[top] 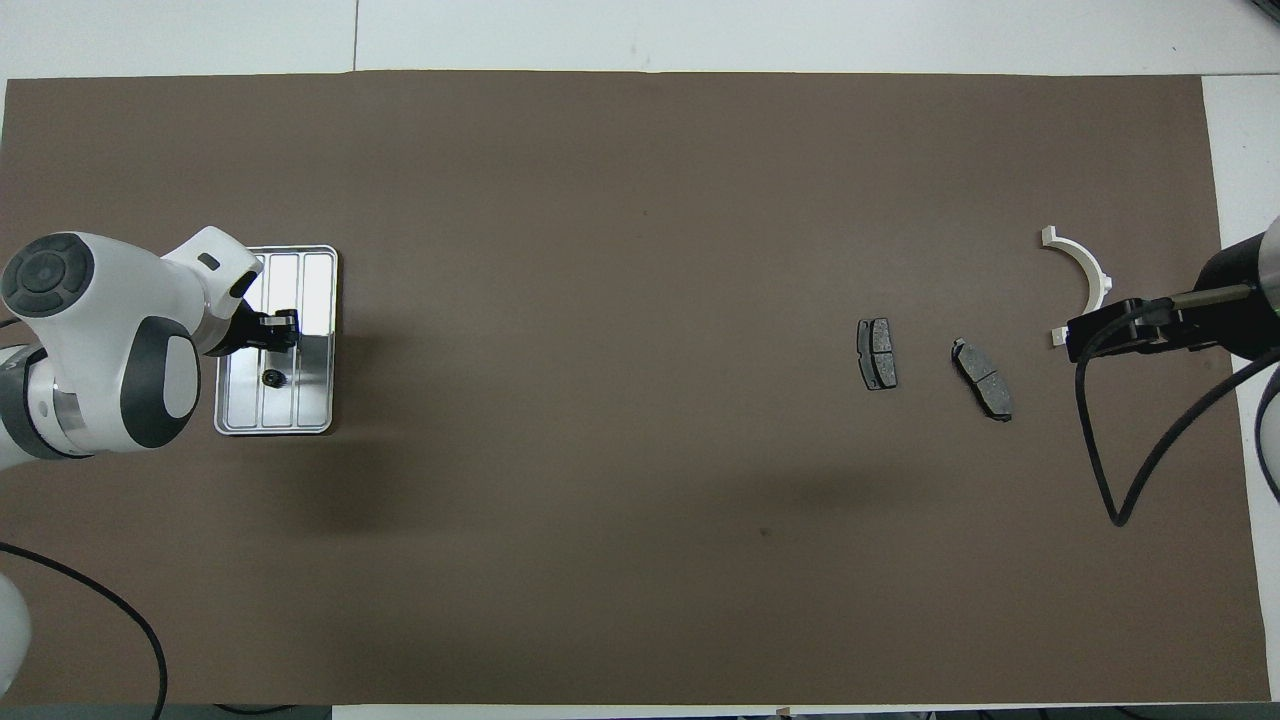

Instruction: Pick bearing gear from pile to tray

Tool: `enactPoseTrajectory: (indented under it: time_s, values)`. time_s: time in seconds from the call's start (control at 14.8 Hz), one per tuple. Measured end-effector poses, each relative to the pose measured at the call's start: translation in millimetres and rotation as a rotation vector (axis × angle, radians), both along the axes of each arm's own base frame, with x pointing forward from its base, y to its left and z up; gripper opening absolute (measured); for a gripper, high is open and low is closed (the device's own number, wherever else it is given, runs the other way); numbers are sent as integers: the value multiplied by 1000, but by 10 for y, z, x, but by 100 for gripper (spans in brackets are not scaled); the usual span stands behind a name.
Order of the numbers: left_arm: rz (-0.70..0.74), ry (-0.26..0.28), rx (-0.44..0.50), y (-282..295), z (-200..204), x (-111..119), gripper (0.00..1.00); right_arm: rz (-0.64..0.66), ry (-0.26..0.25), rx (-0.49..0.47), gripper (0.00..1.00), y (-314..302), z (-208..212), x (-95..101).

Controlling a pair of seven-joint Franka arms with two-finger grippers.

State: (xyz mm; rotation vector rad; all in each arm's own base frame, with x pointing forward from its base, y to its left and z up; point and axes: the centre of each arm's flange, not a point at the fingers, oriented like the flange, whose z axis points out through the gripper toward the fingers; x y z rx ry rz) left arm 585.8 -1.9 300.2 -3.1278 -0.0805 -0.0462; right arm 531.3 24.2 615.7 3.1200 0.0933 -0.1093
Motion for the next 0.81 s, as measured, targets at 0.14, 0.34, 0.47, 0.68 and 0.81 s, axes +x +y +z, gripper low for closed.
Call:
enactPoseTrajectory:
  time_s: [0.14, 0.34, 0.47, 0.68, 0.81]
  values:
    - [0, 1, 0, -1, -1, -1, 49, 0, 0, 0, 100, 0, 0, 0]
    - [-1, 22, 0, -9, 42, -1, 81, 0, 0, 0, 100, 0, 0, 0]
    - [-1, 33, 0, -10, 226, 43, 100, 0, 0, 0, 100, 0, 0, 0]
    - [23, -3, -1, -10, 730, 74, 100, 1, 0, 0, 100, 7, 0, 0]
    - [45, -6, -2, -8, 1137, -33, 100, 1, 0, 0, 100, 7, 0, 0]
